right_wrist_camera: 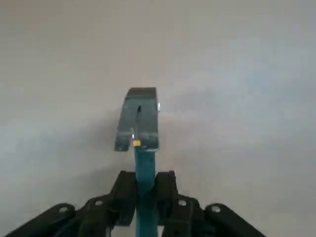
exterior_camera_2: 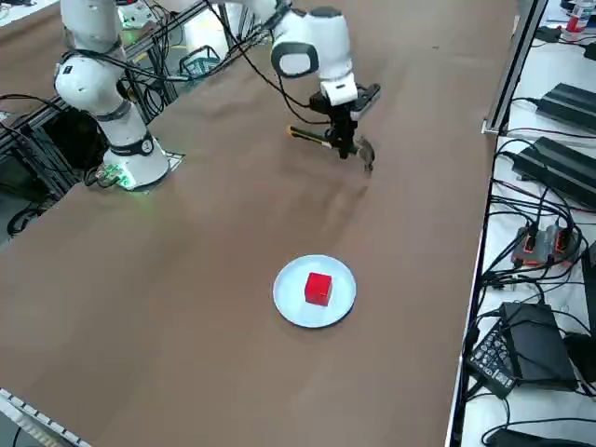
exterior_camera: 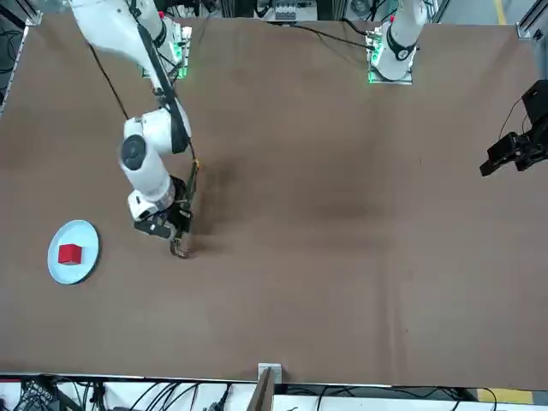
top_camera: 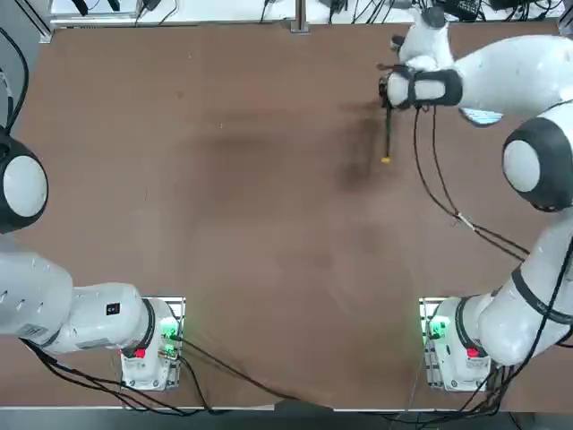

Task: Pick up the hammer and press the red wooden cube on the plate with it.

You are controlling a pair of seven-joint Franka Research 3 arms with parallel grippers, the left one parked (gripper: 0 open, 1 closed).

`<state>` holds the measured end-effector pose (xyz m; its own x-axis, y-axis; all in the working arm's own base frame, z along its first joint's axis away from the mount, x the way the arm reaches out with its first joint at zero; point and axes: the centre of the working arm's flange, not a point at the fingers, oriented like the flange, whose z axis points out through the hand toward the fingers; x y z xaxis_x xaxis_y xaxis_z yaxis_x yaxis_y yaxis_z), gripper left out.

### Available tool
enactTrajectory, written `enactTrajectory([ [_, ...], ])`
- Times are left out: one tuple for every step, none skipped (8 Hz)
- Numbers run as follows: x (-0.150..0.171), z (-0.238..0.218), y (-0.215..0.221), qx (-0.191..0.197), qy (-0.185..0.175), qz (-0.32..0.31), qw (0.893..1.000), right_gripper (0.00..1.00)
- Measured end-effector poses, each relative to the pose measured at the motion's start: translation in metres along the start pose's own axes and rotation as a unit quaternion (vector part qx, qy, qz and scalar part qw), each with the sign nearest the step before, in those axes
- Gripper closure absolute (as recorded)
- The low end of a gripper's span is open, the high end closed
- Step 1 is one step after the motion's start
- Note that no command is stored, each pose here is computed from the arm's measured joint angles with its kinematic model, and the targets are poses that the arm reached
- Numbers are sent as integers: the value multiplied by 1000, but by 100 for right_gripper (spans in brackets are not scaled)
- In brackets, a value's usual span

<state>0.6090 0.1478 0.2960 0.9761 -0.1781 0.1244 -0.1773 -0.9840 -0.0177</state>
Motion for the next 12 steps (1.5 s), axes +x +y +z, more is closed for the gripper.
enactTrajectory([
  [29,-43,43,-7,-6,-15,1000,78],
  [56,-83,96,-12,-8,-29,999,78],
  [77,-112,152,-16,-5,-38,999,79],
  [91,-125,205,-22,-1,-44,999,79],
  [97,-124,254,-28,-3,-49,998,79],
  [98,-109,290,-32,-14,-55,998,79],
  [98,-87,315,-34,-29,-58,997,79],
  [98,-61,329,-33,-39,-56,997,79],
  [99,-35,333,-33,-45,-53,997,79],
  [98,-10,337,-33,-52,-50,997,79],
  [96,11,344,-35,-58,-46,997,79],
  [95,24,351,-37,-58,-41,997,79],
])
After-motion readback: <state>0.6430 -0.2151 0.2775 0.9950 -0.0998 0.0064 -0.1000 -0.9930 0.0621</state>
